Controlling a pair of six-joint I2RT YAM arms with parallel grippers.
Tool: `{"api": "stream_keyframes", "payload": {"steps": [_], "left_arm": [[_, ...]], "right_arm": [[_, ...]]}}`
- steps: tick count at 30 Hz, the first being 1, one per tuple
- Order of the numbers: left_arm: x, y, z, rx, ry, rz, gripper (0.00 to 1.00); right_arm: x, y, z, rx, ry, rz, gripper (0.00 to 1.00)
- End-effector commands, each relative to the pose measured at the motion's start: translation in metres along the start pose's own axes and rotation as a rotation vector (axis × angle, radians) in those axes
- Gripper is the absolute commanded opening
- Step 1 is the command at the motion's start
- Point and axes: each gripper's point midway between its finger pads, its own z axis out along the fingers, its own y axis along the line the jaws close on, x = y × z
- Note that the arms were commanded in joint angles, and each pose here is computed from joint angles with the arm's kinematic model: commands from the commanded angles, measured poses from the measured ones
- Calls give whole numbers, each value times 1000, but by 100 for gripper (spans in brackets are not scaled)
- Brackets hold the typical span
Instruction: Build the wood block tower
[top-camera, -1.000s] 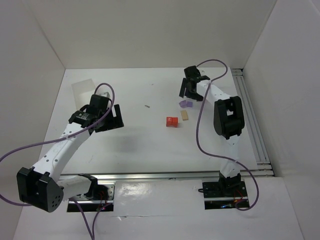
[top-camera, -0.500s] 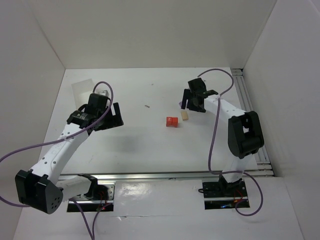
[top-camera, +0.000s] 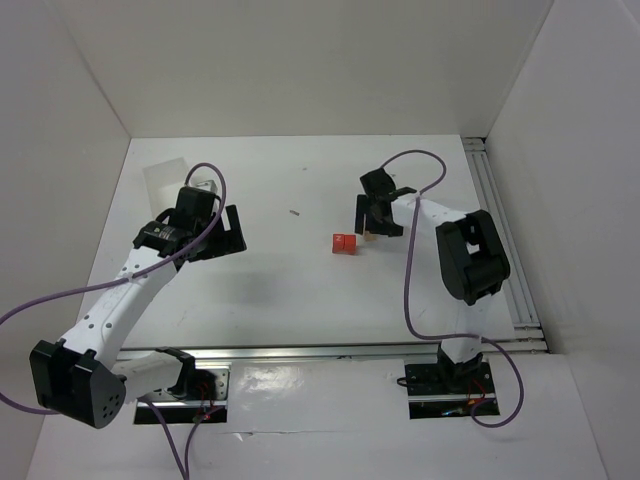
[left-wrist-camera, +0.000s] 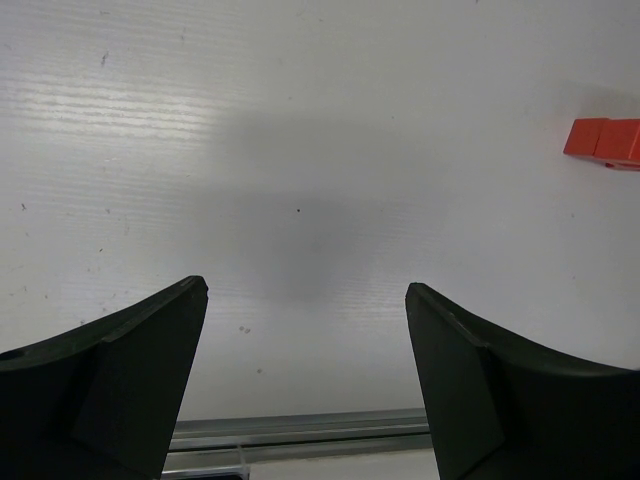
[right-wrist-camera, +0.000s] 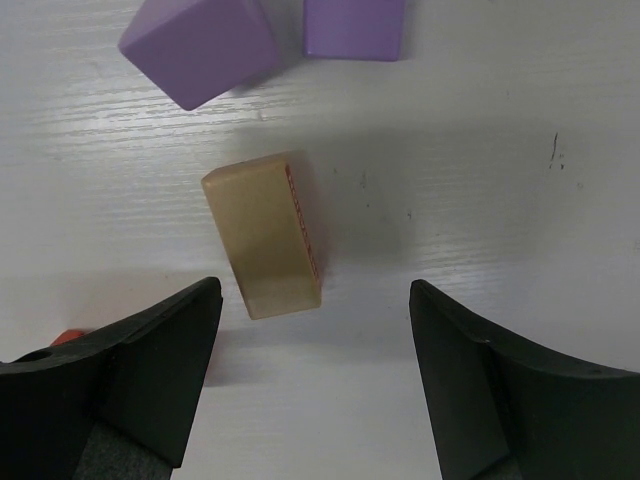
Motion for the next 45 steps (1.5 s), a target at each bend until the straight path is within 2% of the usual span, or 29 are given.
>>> {"api": "stream_keyframes", "payload": {"steps": [1,11,16,21,26,31,36,38,44,45], "left_arm": [[-6,-1,-6,6,-32,13,93],[0,-1,-3,18,-15,14,93],[0,-1,-3,18,-15,14,93],[3,-2,1,24,-4,15,93],[3,-3,6,24,-4,15,93],[3,-3,10,20,3,15,93],[3,-3,10,20,3,15,93],[4,-3,13,15,13,16,93],[4,-3,16,15,13,16,93],[4,-3,16,15,13,16,93]], "right_arm": [[-10,-10,3,50,-32,21,82],[-7,-75,-2,140,-23,142,82],[-22,-69,-14,105,-78,206,82],[-44,-42,-31,4,-175,205,97],[-51,-23,-16,-19,-127,171,99],[-36,-19,11,12,-49,146,99],[-29,-10,23,6,-39,129,99],[-27,-11,25,33,-45,118,96],[-27,-10,24,63,-63,102,77],[-29,-10,22,63,-63,102,67]]}}
